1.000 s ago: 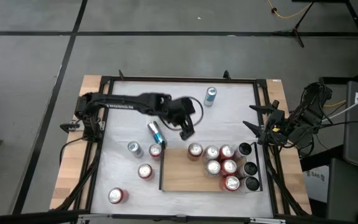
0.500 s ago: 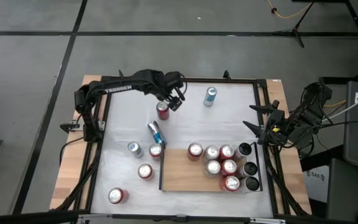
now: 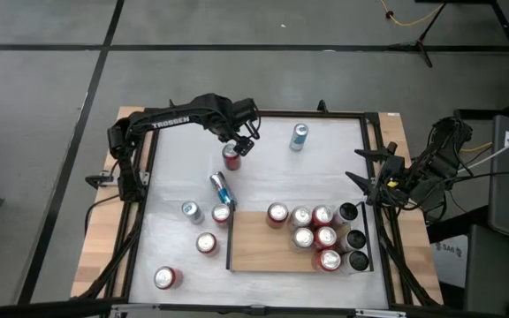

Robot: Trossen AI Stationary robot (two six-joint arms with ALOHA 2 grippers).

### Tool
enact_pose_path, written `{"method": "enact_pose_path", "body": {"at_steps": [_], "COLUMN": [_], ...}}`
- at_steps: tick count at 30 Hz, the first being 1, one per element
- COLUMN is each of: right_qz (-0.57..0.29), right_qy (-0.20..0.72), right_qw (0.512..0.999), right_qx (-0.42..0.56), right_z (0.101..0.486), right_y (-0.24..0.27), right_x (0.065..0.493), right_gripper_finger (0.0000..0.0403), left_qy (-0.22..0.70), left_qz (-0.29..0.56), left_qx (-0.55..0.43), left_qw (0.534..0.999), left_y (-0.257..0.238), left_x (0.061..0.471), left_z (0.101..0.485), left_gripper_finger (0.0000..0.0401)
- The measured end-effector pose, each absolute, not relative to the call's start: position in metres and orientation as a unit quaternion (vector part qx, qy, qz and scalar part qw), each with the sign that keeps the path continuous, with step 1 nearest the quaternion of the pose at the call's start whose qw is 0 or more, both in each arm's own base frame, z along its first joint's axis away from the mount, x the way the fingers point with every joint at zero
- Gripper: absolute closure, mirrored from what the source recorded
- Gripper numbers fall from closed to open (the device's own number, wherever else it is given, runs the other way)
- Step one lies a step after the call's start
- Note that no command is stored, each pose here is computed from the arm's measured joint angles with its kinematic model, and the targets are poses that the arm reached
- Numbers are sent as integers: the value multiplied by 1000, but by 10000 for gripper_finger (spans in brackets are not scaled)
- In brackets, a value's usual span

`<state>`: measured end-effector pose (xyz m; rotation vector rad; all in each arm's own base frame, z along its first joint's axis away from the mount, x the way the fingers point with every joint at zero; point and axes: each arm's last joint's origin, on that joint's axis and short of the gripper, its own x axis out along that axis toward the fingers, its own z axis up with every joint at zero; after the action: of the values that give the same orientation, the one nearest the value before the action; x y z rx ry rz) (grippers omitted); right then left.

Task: Place canned beverage on shelf
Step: Put the top red soda can on the shelf

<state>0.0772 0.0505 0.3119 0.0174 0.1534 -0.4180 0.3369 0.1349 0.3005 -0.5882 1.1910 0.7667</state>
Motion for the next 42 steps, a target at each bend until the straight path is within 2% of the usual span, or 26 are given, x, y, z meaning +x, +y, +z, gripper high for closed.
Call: {"method": "enact_pose_path", "body": {"at_steps": [15, 20, 28, 42], "right_qz": [-207, -207, -207, -207], "right_qy": [76, 76, 76, 76], "right_qw": [975, 975, 975, 975], "right_qx": [8, 8, 8, 8], "right_z": [312, 312, 312, 312], "right_y": [51, 50, 50, 51], "right_x": [77, 77, 77, 77], "right_gripper_finger": [56, 56, 56, 56], "left_qy": [573, 559, 571, 558], "left_qz": [341, 343, 344, 357], "left_qx": [-294, -298, -302, -258], "left_qw": [685, 694, 682, 703], "left_y": [131, 132, 124, 109], "left_x": [339, 342, 340, 348], "left_z": [263, 252, 231, 230], "left_gripper_finger": [63, 63, 63, 63]}}
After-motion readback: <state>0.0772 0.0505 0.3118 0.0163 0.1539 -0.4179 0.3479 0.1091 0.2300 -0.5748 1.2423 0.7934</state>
